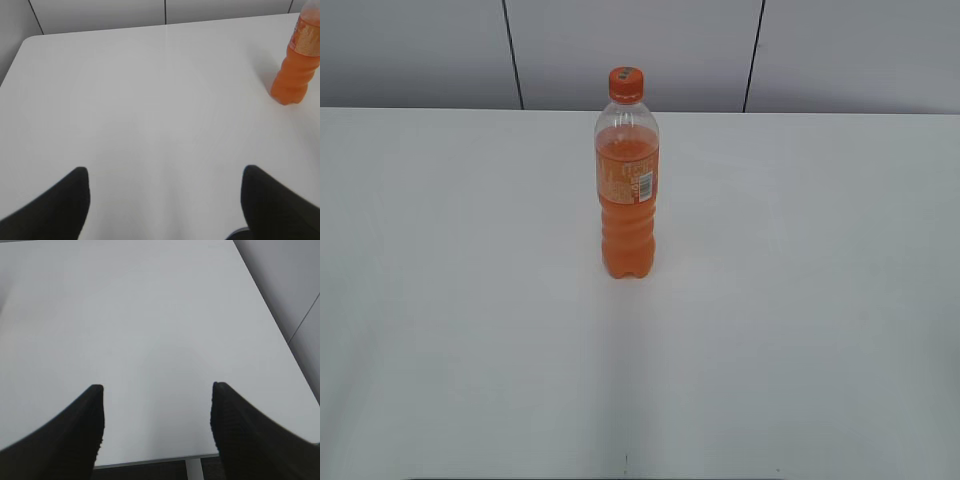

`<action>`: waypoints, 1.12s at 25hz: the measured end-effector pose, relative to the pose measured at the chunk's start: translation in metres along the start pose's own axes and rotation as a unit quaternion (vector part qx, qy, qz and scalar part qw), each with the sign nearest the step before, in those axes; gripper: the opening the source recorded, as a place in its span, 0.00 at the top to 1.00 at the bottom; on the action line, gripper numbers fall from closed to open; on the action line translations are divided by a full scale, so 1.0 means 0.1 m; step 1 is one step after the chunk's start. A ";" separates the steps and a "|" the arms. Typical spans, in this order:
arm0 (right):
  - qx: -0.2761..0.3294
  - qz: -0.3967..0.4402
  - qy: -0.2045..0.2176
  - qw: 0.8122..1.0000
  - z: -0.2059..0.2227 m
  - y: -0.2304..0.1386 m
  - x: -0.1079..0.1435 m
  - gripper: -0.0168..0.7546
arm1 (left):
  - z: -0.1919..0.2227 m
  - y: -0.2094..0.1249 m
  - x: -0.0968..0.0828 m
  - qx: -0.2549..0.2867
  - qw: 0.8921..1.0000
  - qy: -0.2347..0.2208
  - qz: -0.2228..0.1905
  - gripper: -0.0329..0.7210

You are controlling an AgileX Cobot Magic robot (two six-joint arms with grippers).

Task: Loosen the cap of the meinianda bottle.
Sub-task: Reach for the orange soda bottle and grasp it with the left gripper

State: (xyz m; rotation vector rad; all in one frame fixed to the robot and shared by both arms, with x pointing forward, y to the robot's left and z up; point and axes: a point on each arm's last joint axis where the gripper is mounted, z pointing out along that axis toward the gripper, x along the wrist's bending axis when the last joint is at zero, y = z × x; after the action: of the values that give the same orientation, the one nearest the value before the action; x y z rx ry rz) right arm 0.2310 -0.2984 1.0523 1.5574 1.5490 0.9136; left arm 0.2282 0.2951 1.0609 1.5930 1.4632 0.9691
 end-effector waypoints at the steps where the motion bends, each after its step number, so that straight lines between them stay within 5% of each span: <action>1: 0.000 0.000 0.000 1.000 0.00 0.00 0.00 0.33 | 0.00 0.00 0.00 0.000 1.000 0.000 0.000 0.21; 28: 0.000 0.000 0.000 1.000 0.00 0.00 0.00 0.33 | 0.00 0.00 0.00 0.000 1.000 0.000 0.000 0.21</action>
State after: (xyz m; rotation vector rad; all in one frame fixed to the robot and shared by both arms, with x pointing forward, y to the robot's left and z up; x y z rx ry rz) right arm 0.2310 -0.2984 1.0523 1.5574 1.5490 0.9136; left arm 0.2282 0.2951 1.0609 1.5930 1.4632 0.9691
